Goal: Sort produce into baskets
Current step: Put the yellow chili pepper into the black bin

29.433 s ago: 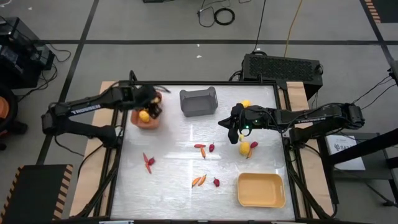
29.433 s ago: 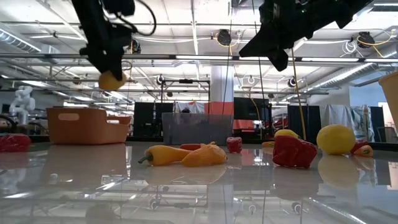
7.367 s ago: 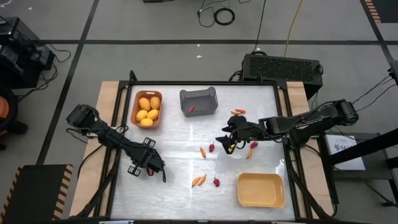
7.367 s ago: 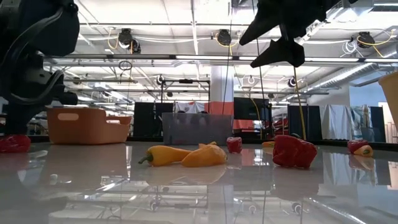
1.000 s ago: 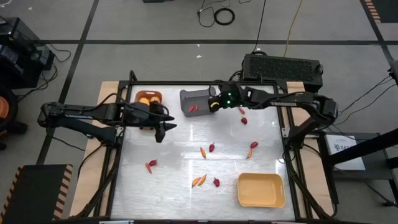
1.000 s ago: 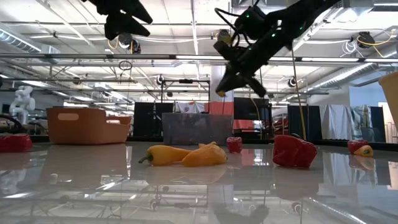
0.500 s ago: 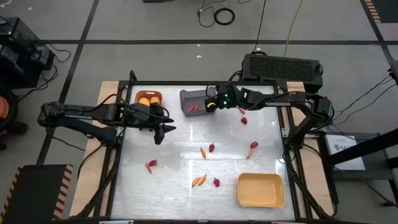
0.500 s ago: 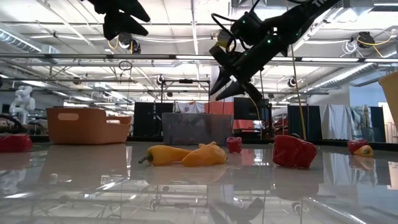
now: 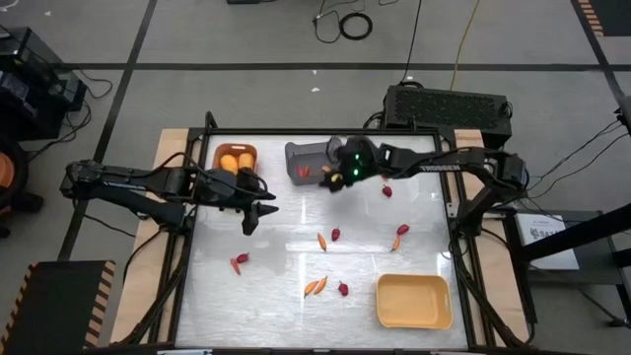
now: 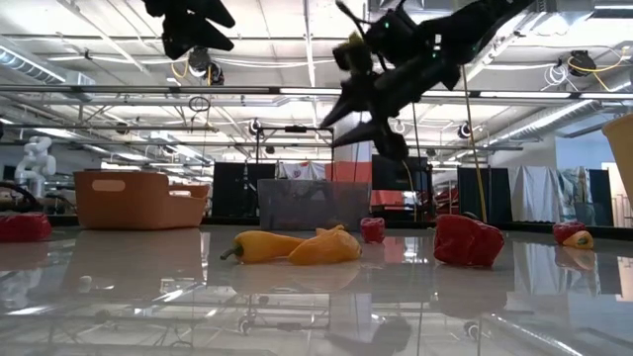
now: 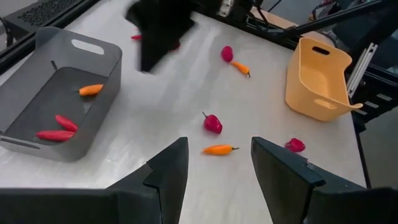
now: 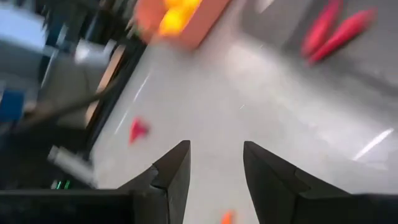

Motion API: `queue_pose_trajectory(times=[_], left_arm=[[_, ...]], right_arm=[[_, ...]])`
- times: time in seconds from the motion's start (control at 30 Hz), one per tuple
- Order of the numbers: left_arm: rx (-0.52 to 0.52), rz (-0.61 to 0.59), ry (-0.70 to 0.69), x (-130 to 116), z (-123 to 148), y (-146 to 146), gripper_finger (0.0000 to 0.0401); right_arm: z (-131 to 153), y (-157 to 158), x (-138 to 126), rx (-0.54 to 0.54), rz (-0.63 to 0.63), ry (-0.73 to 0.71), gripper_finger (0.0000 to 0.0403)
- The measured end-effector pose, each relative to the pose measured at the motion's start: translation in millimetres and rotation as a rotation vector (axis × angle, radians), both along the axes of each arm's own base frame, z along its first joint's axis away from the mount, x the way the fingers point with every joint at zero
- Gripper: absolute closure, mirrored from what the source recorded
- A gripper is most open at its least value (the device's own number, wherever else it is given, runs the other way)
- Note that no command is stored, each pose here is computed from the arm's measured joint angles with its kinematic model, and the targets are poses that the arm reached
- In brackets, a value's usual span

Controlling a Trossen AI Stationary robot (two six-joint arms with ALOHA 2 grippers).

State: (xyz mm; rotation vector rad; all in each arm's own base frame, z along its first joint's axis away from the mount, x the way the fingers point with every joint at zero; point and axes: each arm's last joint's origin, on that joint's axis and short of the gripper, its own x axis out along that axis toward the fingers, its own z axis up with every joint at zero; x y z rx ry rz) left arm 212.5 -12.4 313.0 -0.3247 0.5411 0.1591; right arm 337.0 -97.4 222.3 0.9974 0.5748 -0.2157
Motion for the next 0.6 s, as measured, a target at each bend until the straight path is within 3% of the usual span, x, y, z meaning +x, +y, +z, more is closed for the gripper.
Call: queue_pose_trajectory(times=[0.43, 0.5, 0.6], left_arm=[[0.156, -0.102, 0.033, -1, -2, 0, 0.0218], [0.180, -0.117, 0.035, -1, -2, 0, 0.0218], [0.218, -0.141, 0.036, -1, -2, 0, 0.0218]], right_arm=[[1, 150, 11, 0.000, 0.433, -0.016, 0.0264], [2, 173, 7, -0.079, 0.483, -0.037, 0.0264], [1, 206, 5, -0.290, 0.598, -0.144, 0.0264]])
